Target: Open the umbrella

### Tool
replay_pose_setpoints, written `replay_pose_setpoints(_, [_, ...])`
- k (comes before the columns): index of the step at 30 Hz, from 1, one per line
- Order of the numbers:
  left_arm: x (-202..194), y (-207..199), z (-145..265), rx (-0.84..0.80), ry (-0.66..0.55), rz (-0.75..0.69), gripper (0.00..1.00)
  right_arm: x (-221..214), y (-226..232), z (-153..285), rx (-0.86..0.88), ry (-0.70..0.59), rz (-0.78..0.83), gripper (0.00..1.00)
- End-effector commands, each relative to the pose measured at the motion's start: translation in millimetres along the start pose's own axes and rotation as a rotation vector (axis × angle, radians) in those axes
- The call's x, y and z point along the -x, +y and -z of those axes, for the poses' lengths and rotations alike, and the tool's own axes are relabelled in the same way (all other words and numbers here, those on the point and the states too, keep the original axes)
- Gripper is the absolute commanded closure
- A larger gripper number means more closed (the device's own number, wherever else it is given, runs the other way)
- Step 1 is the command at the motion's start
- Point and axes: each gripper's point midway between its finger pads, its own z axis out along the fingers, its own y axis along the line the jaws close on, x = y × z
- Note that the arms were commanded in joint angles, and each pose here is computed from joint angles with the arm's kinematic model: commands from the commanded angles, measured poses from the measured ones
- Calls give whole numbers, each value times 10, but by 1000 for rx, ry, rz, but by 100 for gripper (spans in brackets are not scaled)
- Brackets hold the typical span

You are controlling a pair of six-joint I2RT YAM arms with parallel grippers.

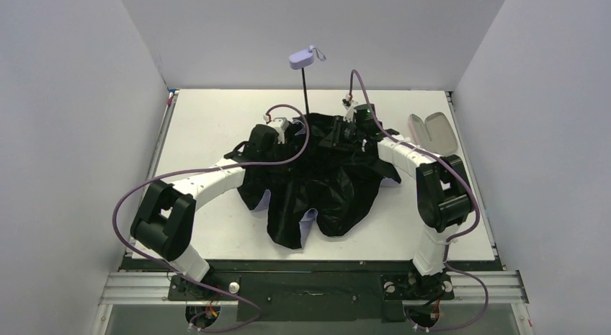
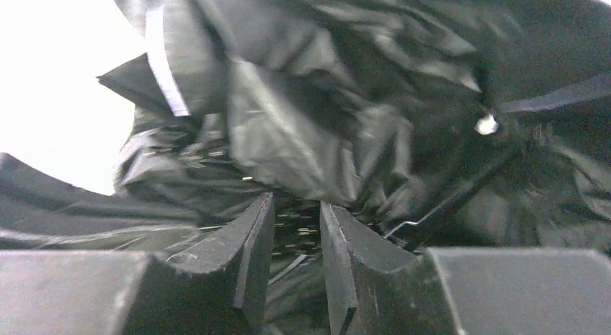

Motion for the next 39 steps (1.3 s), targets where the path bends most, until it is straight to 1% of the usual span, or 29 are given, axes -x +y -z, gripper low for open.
replay_pose_setpoints(1, [39,187,55,39,-10,37,100,156,-624,-32,-147,-51,2,71])
replay_pose_setpoints(6, [-185,563,115,110,36,106,100,-149,-1073,1,-295,74,66,63])
replay_pose_setpoints(10, [-231,685,168,131,38,124,100,-309,-1281,40,-360,134,112,62])
replay_pose_setpoints(16, [-232,856,203,166,29,147,100,-257,-1303,74,-362,147,171,59])
replay_pose_setpoints(20, [-351,1035,209,215,63,158,100,-221,-1454,147,-391,163,181,56])
replay_pose_setpoints(23, [-389,1016,196,200,83,159,99,-209,-1473,186,-389,185,197,54])
replay_pose_setpoints(24, [-371,991,194,187,79,157,92,-184,-1422,204,-371,185,213,54])
replay_pose_setpoints(25, [-305,906,199,146,62,157,83,-142,-1304,222,-331,180,218,53])
replay_pose_setpoints(26, [-258,864,204,125,47,154,77,-116,-1229,234,-303,175,220,53])
replay_pose_setpoints(27, [-145,761,234,80,13,152,66,-45,-1048,267,-240,158,224,53])
replay_pose_setpoints(28, [-90,706,250,55,-1,150,61,-7,-946,284,-208,146,215,52])
replay_pose_setpoints(29, [34,609,297,18,-32,143,54,86,-732,338,-137,122,219,52])
replay_pose_setpoints(33, [434,412,492,-63,-135,129,41,295,-147,533,36,60,168,49])
replay_pose_setpoints(35, [592,348,599,-99,-174,134,38,336,60,616,85,43,149,49])
replay_pose_setpoints(39, [857,211,779,-155,-251,122,31,305,348,638,142,46,115,49])
